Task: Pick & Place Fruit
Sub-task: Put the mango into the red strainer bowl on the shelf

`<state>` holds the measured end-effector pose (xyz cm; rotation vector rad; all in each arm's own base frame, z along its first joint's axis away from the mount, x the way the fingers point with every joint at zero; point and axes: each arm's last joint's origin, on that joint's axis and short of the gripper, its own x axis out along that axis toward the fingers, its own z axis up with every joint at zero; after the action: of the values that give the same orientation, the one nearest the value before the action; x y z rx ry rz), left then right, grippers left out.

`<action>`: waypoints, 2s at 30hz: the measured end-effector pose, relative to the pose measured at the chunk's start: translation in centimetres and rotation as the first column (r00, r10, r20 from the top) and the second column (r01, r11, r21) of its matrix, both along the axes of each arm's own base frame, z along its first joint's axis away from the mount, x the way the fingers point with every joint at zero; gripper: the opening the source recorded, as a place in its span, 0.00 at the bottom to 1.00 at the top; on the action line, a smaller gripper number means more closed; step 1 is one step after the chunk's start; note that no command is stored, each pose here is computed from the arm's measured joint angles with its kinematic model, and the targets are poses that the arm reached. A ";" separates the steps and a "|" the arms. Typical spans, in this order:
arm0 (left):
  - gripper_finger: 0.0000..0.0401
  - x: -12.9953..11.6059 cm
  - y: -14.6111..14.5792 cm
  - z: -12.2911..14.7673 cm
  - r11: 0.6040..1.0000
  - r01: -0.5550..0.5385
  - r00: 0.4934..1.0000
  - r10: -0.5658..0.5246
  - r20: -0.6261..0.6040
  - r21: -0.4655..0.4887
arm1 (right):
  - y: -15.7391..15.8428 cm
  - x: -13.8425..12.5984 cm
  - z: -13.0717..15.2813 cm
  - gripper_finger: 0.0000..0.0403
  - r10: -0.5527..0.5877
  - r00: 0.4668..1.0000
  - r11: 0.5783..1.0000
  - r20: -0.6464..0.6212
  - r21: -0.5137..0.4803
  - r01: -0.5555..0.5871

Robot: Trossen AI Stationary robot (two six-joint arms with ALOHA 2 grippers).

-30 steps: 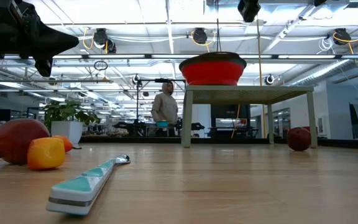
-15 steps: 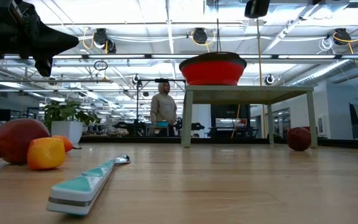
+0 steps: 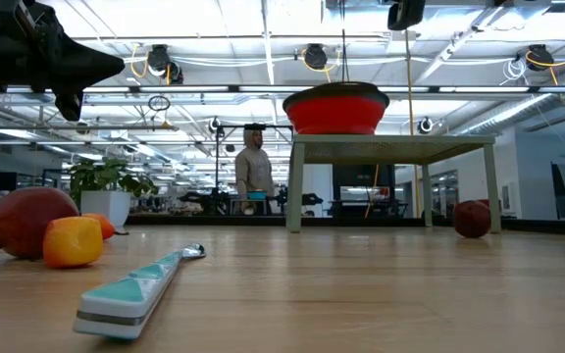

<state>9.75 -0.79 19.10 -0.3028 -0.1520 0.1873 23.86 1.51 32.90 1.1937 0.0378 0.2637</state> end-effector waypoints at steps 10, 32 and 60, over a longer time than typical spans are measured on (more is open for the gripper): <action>0.06 0.0 0.0 0.0 1.000 0.000 1.000 0.000 0.000 0.000 | 0.0 0.1 -2.2 0.55 -0.030 0.992 0.904 -0.121 -0.426 -0.025; 0.06 0.0 0.0 0.0 1.000 -0.001 1.000 0.001 -0.001 0.000 | -0.1 0.4 -5.0 0.55 -0.021 0.973 0.532 -0.229 -0.827 -0.183; 0.06 0.0 0.2 0.0 0.997 -0.070 0.998 0.070 -0.004 -0.011 | -0.1 -1.2 -6.5 0.55 -0.001 0.856 0.383 -0.517 -0.791 -0.477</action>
<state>9.71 -0.59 19.06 -0.3088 -0.1581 0.2581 22.65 1.38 26.44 0.0729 0.7094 0.1760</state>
